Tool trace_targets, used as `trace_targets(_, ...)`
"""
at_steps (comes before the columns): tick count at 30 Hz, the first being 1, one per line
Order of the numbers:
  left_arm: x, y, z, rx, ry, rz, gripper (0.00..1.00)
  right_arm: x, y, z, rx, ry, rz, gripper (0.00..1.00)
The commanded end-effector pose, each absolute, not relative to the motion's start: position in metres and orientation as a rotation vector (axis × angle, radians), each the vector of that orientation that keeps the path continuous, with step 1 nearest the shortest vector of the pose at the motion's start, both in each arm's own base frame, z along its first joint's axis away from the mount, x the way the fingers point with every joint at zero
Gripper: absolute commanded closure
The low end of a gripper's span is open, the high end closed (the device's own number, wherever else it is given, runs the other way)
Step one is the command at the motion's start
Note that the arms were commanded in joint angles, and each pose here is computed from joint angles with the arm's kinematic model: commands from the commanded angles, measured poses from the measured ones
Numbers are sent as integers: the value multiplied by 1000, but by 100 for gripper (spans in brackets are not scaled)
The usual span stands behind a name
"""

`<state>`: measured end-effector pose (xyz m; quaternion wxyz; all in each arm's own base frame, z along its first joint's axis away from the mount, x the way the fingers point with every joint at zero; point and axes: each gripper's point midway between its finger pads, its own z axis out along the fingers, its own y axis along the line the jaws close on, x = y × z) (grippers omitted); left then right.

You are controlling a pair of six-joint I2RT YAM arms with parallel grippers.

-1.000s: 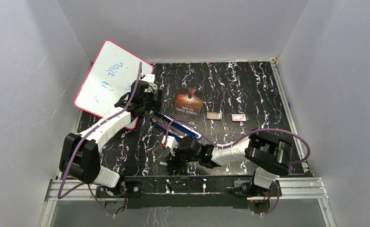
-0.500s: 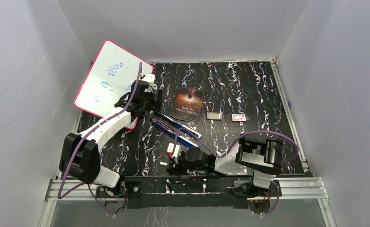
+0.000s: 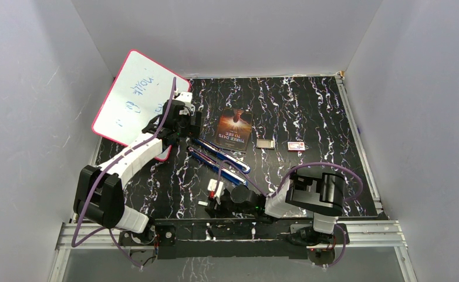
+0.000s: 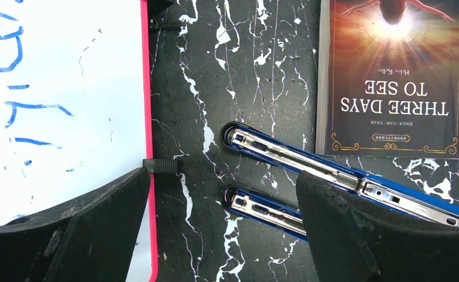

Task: Load the staples into the stapler

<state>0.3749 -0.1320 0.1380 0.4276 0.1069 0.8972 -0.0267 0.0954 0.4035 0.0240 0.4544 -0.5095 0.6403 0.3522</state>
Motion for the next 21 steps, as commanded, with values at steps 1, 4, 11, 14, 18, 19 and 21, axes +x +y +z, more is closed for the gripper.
trace_targets(1,378,-132,154,264,2208,-69,6,92,392,-6,-1351,1635,796,50)
trace_targets(4,378,-132,154,265,2209,-69,6,93,392,-9,-1354,1641,789,53)
trace_targets(11,378,-131,155,264,2206,-67,6,93,393,-13,-1367,1651,786,63)
trace_targets(14,378,-131,155,265,2205,-69,6,92,394,-13,-1371,1649,787,70)
trace_targets(18,377,-132,156,266,2204,-72,6,91,395,-11,-1376,1642,793,82)
trace_targets(19,377,-131,156,265,2204,-70,6,91,395,-10,-1377,1639,796,84)
trace_targets(21,378,-132,156,263,2202,-73,6,89,397,-6,-1389,1622,809,89)
